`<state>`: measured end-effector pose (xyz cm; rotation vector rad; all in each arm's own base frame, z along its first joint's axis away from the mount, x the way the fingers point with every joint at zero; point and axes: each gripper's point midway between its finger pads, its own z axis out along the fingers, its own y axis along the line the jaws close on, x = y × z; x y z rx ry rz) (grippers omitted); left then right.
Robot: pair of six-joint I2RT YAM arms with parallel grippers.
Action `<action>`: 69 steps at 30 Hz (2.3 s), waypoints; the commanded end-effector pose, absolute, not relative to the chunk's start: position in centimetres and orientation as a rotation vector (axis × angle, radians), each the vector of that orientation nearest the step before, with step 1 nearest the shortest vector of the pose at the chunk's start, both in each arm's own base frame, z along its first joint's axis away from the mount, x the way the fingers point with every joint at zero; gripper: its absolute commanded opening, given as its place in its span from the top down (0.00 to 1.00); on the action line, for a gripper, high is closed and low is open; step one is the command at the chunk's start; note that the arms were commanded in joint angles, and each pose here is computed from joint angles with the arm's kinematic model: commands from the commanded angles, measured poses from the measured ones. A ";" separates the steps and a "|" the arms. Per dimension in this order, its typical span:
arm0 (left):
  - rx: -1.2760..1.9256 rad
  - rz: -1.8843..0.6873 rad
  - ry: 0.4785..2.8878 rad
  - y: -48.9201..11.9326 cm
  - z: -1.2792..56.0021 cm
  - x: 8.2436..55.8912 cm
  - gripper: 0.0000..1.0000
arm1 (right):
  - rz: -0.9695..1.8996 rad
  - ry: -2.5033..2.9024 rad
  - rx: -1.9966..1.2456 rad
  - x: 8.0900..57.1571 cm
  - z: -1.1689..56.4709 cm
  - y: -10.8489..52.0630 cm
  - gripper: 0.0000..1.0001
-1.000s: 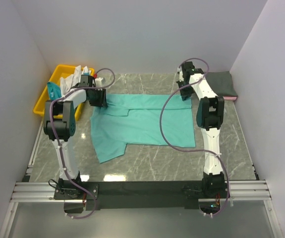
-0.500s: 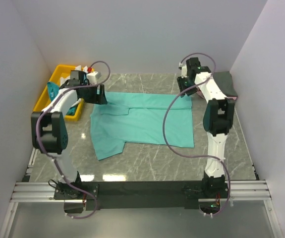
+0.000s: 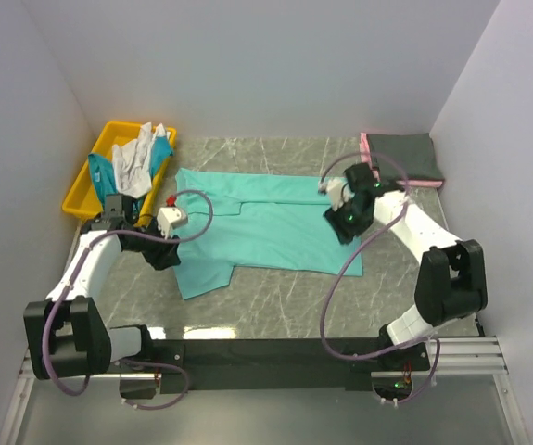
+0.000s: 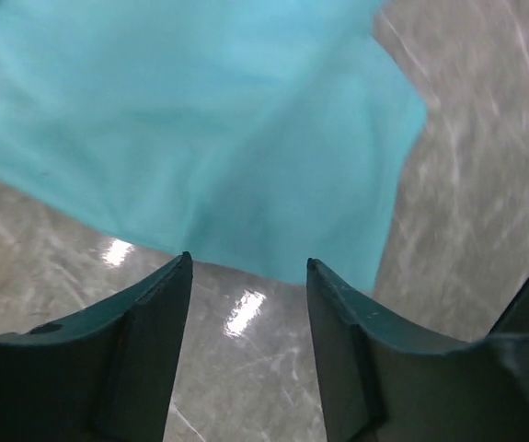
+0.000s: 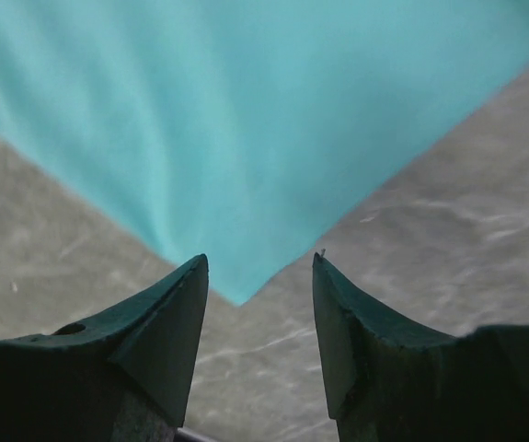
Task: Fold and stack the t-shirts
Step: Fold the tshirt
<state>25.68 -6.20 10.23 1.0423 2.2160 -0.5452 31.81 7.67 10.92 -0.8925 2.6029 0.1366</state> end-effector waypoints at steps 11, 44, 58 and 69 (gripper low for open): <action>1.426 -0.439 2.057 -5.2 6.0 22.7 0.43 | -0.100 2.487 -1.213 26.9 5.6 7.8 0.47; 1.713 -0.439 1.965 -6.9 0.9 24.4 0.61 | -0.107 2.544 -1.362 24.2 0.2 7.3 0.54; 1.730 -0.494 1.959 -7.6 2.0 23.2 0.94 | -0.091 2.491 -1.393 22.6 3.1 6.8 0.43; 1.718 -0.494 1.969 -7.8 2.0 22.9 0.95 | -0.177 2.536 -1.440 22.8 -0.8 5.7 0.54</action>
